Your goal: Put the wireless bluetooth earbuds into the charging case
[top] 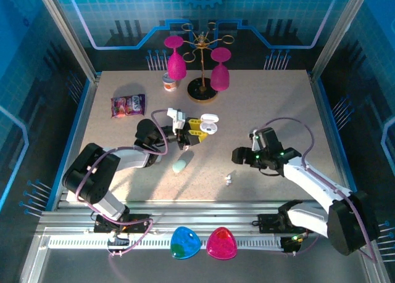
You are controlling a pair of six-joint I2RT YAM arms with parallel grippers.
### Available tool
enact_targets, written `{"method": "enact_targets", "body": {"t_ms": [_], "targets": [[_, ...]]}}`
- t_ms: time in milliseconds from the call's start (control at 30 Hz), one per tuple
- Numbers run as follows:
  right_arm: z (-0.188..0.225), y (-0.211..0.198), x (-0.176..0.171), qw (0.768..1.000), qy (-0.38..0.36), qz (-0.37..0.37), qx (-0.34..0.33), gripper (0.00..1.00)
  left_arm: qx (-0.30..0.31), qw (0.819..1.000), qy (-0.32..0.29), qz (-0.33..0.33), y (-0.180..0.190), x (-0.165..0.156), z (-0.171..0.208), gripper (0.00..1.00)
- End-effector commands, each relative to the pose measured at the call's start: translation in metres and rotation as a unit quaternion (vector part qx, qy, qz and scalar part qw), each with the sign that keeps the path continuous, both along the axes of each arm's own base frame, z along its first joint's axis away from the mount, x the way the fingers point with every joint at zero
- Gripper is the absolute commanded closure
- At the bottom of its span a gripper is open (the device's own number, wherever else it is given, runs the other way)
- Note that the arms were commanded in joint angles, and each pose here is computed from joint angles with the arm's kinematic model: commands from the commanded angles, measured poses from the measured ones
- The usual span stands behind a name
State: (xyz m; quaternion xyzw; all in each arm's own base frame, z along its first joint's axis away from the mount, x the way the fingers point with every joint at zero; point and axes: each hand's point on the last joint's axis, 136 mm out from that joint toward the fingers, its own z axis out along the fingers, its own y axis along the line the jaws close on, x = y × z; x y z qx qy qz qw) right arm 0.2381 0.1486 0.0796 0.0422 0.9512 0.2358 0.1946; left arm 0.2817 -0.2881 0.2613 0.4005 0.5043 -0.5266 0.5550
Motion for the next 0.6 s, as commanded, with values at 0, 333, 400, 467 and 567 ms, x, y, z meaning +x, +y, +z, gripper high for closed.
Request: {"method": "enact_targets", "body": {"t_ms": [0,333,400,467,567], "targets": [[-0.014,0.013,-0.024,0.999,0.038,0.006,0.013,0.27,-0.007,0.999,-0.041,0.0,0.007,-0.007,0.011,0.78],[-0.034,0.039,-0.045,0.995,0.072,0.015,0.063,0.45,-0.008,0.999,-0.042,-0.003,0.006,-0.004,0.014,0.78],[-0.037,0.043,-0.043,0.995,0.073,0.016,0.072,0.47,-0.009,0.999,-0.043,-0.004,0.005,-0.004,0.015,0.78],[-0.038,0.046,-0.041,0.994,0.073,0.021,0.076,0.5,-0.009,0.999,-0.043,-0.006,0.006,-0.005,0.016,0.78],[-0.042,0.048,-0.039,0.994,0.077,0.025,0.074,0.52,-0.007,0.999,-0.042,-0.006,0.006,-0.006,0.014,0.78]]}}
